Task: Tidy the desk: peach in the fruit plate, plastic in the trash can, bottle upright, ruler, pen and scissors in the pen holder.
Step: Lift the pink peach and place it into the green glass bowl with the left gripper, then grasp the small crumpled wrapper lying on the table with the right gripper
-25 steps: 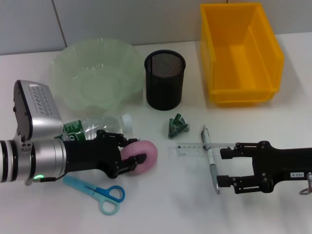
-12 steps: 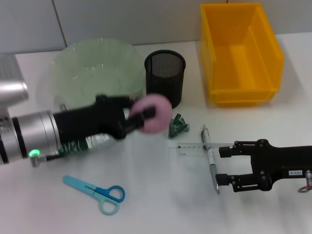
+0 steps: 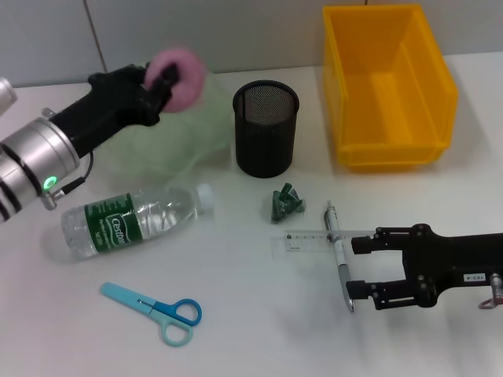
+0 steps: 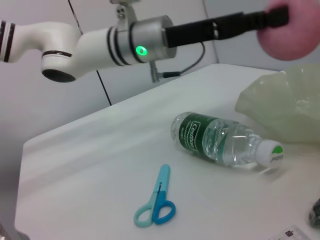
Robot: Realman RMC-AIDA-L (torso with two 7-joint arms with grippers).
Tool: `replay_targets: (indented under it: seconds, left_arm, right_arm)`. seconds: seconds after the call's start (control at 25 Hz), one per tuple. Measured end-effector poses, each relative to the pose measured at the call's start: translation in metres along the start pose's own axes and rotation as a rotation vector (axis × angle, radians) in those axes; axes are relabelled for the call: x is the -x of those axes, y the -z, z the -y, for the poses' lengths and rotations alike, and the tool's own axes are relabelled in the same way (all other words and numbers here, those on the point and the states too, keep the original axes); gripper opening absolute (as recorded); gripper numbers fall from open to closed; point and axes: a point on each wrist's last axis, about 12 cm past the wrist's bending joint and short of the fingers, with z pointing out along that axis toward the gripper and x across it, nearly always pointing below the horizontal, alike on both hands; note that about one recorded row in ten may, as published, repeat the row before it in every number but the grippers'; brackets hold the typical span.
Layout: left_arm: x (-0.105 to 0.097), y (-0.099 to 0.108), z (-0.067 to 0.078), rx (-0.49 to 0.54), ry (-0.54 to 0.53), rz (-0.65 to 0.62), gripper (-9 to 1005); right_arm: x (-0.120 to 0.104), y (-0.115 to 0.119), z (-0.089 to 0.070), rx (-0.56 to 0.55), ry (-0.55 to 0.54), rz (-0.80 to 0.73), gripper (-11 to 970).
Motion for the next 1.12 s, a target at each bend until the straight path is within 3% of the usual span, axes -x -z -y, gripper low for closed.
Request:
replay_targets:
  seconds: [0.4,0.84,1.12]
  left_arm:
    - [-0.010,-0.018,-0.019,0.185,-0.078,-0.162,166]
    - [-0.012,-0.017,-0.023,0.218,-0.065,-0.177,384]
    - [-0.011,-0.017,-0.024,0.217,-0.068,-0.175,750]
  right_arm:
    - [0.003,-0.002,0.002,0.002,0.009,0.000,769]
    - [0.006,-0.003,0.006,-0.014,0.018,-0.006,769]
    - [0.007,-0.004,0.006,-0.012,0.019,-0.007,769]
